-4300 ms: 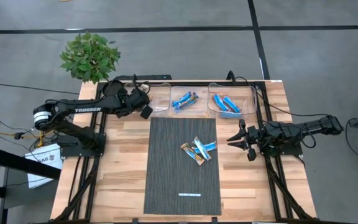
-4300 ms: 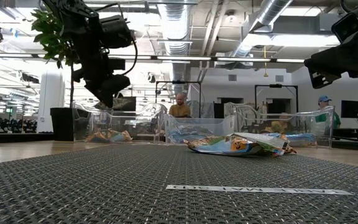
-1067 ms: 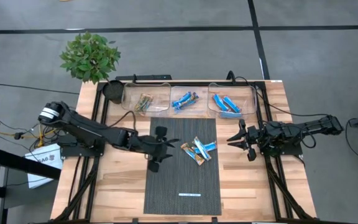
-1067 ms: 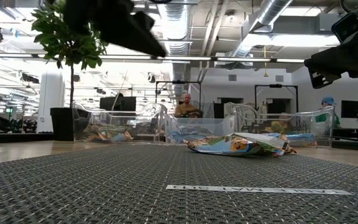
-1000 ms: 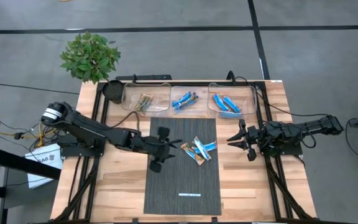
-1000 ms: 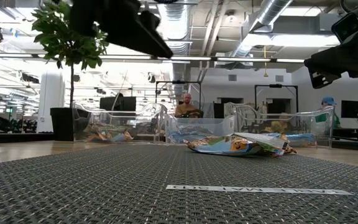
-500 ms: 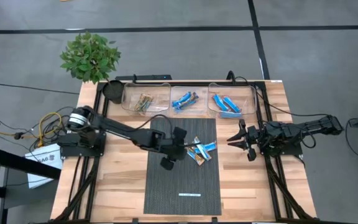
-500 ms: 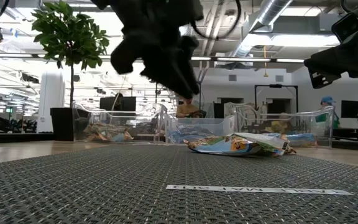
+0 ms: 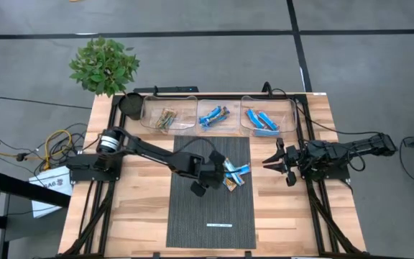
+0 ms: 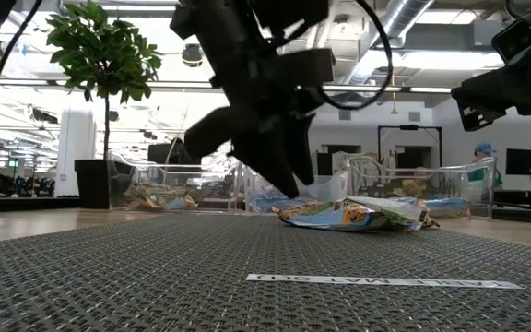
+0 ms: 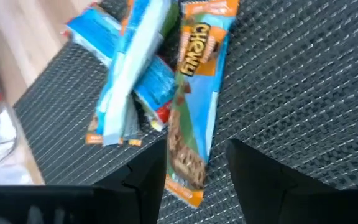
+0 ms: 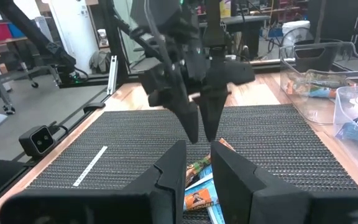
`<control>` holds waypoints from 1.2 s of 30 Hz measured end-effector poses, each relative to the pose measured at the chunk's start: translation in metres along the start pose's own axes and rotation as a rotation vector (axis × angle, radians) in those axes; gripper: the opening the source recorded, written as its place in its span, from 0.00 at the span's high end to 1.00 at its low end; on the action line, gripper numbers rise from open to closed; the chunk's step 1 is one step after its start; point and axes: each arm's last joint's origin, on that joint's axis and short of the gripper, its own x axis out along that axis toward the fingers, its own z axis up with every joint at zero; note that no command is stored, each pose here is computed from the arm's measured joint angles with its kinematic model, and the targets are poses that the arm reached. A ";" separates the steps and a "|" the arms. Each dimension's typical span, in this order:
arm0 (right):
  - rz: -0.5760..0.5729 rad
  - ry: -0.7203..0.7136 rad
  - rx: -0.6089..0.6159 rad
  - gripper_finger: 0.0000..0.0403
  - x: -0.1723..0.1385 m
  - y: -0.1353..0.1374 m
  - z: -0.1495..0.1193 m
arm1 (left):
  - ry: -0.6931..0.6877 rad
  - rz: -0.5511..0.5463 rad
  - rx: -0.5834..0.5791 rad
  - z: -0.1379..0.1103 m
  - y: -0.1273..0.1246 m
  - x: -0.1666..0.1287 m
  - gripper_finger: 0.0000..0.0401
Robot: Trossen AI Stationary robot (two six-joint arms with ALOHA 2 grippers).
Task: Pick and place Granola Bars by type
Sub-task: Put the yellow granola bar into the left transparent bin
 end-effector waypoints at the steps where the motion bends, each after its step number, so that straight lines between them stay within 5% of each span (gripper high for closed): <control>1: 0.000 0.000 0.000 0.83 0.000 0.000 0.000 | 0.005 -0.003 0.010 0.001 -0.001 0.003 0.59; 36: 0.000 0.000 0.000 0.83 0.000 0.000 0.000 | 0.052 0.018 0.016 -0.007 0.006 0.040 0.62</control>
